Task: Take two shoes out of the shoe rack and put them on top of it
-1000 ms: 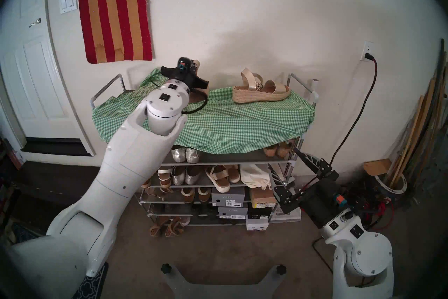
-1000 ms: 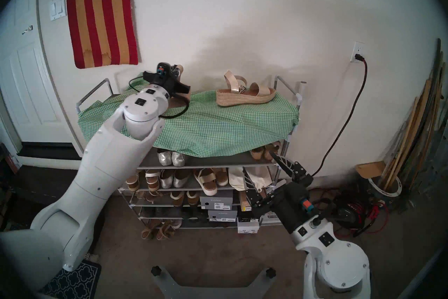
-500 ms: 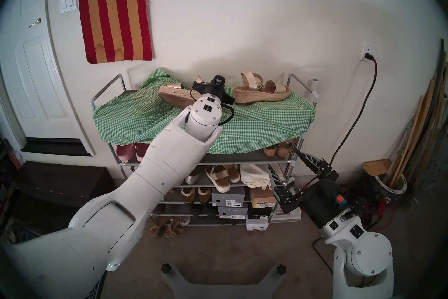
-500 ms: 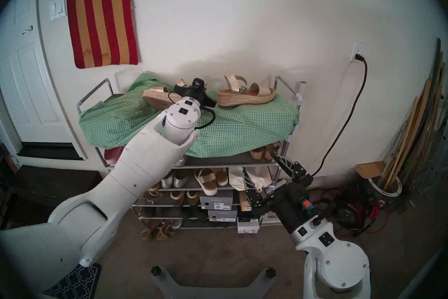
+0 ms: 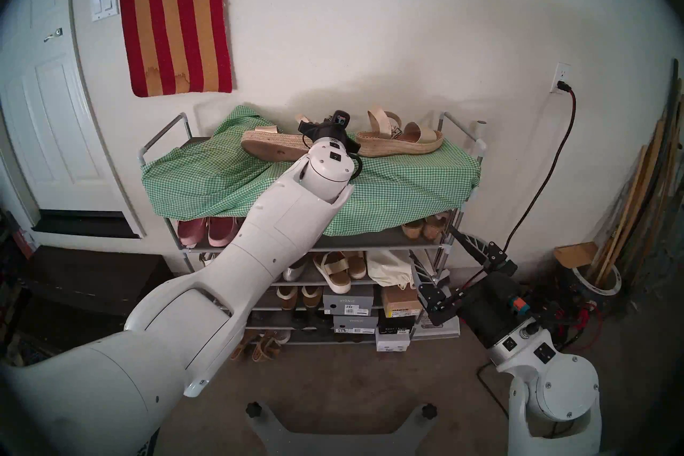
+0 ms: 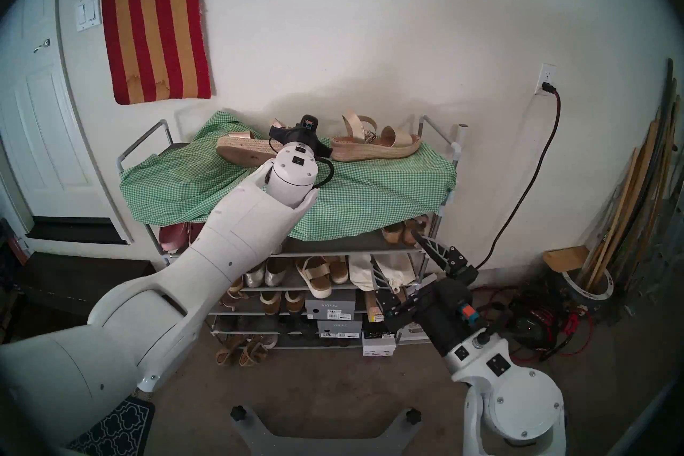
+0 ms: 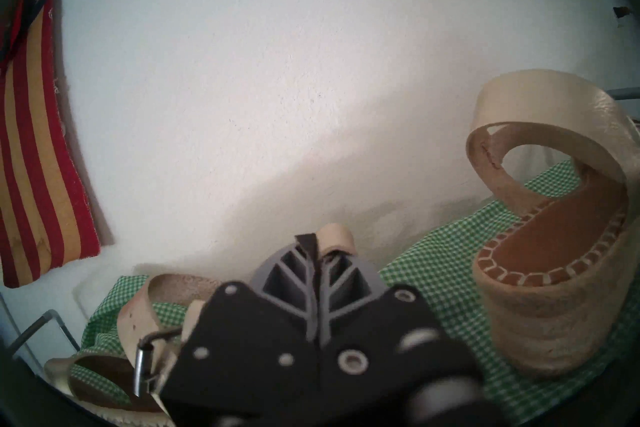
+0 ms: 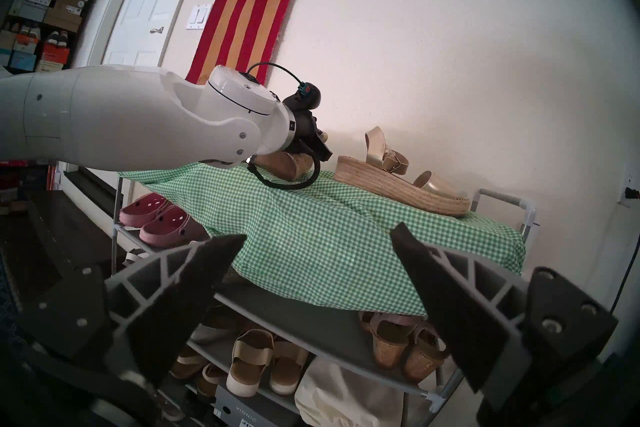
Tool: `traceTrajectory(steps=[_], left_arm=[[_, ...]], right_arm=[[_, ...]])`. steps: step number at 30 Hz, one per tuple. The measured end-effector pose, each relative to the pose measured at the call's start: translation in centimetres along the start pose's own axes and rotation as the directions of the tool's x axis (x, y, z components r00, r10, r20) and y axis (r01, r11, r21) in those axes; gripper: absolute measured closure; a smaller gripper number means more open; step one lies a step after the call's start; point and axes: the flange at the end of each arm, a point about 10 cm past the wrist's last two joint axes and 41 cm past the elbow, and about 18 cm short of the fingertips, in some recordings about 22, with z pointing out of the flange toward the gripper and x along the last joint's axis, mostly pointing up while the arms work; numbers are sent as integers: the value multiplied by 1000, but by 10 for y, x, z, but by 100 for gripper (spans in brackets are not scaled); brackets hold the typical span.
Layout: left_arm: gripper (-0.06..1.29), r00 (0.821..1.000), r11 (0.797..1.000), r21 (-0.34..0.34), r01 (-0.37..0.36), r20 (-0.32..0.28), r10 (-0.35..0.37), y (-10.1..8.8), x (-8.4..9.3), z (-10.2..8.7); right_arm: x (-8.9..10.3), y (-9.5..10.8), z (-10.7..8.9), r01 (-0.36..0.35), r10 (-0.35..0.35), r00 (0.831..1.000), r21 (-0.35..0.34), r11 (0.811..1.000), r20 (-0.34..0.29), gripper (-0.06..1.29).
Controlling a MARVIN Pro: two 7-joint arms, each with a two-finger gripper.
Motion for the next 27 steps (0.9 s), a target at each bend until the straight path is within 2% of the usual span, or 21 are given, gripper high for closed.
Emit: traceTrajectory(steps=[7, 9, 10, 11, 12, 13, 19, 23, 26, 27], left_arm=[[124, 999, 999, 42, 7, 39, -8, -5, -1, 14], [92, 999, 998, 62, 5, 49, -8, -9, 0, 18], [55, 999, 997, 72, 4, 51, -7, -13, 1, 21], [29, 998, 997, 83, 1, 55, -6, -16, 1, 24], [9, 998, 996, 88, -2, 61, -3, -18, 1, 25], [-1, 997, 996, 91, -11, 73, 5, -19, -1, 28], [0, 992, 994, 72, -79, 104, 71, -16, 2, 35], [0, 979, 986, 39, -164, 126, 158, -13, 5, 40], [0, 963, 972, 8, -236, 138, 233, -11, 7, 44], [0, 948, 958, -12, -287, 143, 286, -11, 8, 46]], right_arm=[[0, 0, 0, 0, 0, 1000, 0, 1000, 0, 1], [0, 0, 0, 0, 0, 1000, 0, 1000, 0, 1], [0, 0, 0, 0, 0, 1000, 0, 1000, 0, 1], [0, 0, 0, 0, 0, 1000, 0, 1000, 0, 1], [0, 0, 0, 0, 0, 1000, 0, 1000, 0, 1], [0, 0, 0, 0, 0, 1000, 0, 1000, 0, 1], [0, 0, 0, 0, 0, 1000, 0, 1000, 0, 1], [0, 0, 0, 0, 0, 1000, 0, 1000, 0, 1], [0, 0, 0, 0, 0, 1000, 0, 1000, 0, 1], [0, 0, 0, 0, 0, 1000, 0, 1000, 0, 1]])
